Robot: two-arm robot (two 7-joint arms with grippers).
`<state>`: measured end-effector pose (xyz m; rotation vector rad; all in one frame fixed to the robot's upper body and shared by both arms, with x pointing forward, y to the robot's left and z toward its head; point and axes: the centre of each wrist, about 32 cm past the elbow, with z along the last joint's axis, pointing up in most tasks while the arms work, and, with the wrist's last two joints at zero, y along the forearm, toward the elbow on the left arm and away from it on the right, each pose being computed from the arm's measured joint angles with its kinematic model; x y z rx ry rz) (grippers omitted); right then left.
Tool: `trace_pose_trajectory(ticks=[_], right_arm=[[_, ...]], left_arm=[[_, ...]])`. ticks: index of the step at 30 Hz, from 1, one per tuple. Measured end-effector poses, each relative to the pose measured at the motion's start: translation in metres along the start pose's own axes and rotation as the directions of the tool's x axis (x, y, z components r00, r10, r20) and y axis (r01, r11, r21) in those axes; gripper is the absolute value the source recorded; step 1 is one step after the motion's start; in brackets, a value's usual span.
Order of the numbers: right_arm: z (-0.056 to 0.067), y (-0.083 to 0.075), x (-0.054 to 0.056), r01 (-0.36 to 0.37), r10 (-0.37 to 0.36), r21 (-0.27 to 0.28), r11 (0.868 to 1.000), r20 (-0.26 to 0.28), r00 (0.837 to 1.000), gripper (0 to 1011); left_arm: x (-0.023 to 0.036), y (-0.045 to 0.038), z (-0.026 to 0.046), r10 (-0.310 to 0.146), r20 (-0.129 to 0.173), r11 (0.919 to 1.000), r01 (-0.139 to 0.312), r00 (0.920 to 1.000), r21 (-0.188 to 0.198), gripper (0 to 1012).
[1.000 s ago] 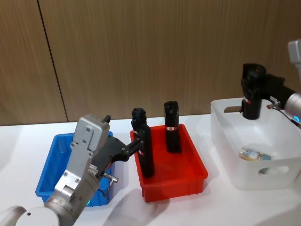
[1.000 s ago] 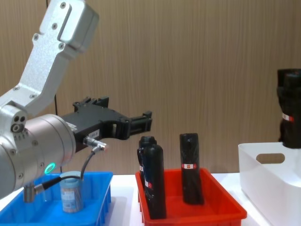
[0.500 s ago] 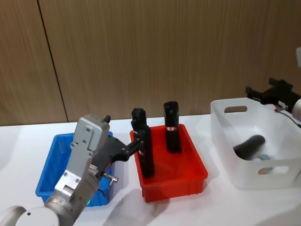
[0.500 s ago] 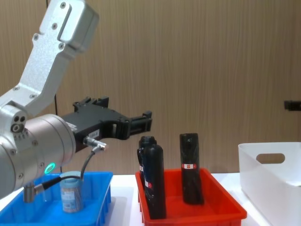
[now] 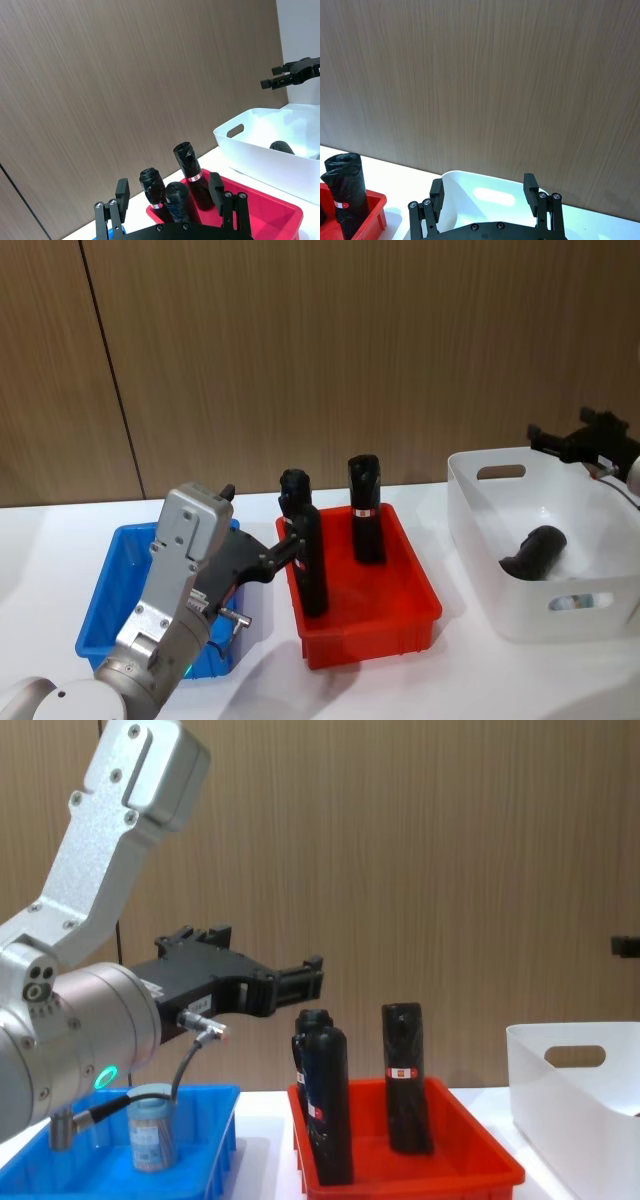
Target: Pick the cotton swabs from the blue box and place them into the white box.
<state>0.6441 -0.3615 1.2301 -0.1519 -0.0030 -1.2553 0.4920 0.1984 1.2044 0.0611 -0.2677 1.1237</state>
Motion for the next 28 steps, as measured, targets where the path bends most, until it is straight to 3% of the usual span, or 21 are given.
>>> trace_pose_trajectory(ticks=[28], right_arm=[[-0.0022, -0.0015, 0.002, 0.001, -0.001, 0.003, 1.0, -0.01, 1.0, 1001]], left_arm=[[0.0, 0.0, 0.0, 0.0, 0.0, 1.0, 0.0, 1.0, 0.0, 1004]])
